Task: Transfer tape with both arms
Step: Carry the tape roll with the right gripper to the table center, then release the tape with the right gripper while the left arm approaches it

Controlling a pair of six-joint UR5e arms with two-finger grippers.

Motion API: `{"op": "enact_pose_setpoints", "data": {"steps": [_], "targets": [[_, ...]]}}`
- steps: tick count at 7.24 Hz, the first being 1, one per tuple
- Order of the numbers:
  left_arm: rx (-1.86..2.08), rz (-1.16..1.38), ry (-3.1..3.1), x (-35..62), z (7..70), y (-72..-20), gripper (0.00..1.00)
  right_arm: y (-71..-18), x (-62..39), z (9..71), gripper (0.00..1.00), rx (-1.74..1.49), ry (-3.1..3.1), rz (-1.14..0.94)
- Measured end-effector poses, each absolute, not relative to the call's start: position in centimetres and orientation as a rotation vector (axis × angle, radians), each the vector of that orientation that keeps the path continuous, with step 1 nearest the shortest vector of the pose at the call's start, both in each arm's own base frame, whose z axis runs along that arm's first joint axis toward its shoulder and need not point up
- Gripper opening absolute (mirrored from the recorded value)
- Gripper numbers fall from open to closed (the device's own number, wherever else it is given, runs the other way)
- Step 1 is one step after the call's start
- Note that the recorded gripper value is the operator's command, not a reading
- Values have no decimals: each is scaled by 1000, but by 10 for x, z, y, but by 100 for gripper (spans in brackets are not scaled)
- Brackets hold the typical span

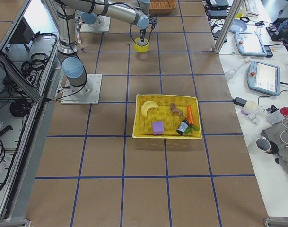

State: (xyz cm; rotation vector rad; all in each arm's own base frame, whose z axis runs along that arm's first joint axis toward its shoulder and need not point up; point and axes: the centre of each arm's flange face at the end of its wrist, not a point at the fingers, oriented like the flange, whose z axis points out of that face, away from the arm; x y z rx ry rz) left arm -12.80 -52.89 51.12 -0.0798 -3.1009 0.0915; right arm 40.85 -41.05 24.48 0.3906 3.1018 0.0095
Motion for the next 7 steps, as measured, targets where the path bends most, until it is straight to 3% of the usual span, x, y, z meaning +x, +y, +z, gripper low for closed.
{"op": "enact_pose_setpoints", "data": {"steps": [1, 2, 5, 7], "targets": [[-79, 92, -3101, -128, 511, -529, 100, -396, 411, 229, 0, 402, 3099, 2], [-78, 92, -3101, -127, 511, -529, 100, -384, 409, 215, 99, 403, 3104, -14], [-77, 93, -3101, -127, 512, -529, 100, -379, 405, 210, 100, 404, 3100, -73], [-77, 93, -3100, -127, 512, -529, 100, -407, 407, 243, 100, 405, 3088, -98]]}}
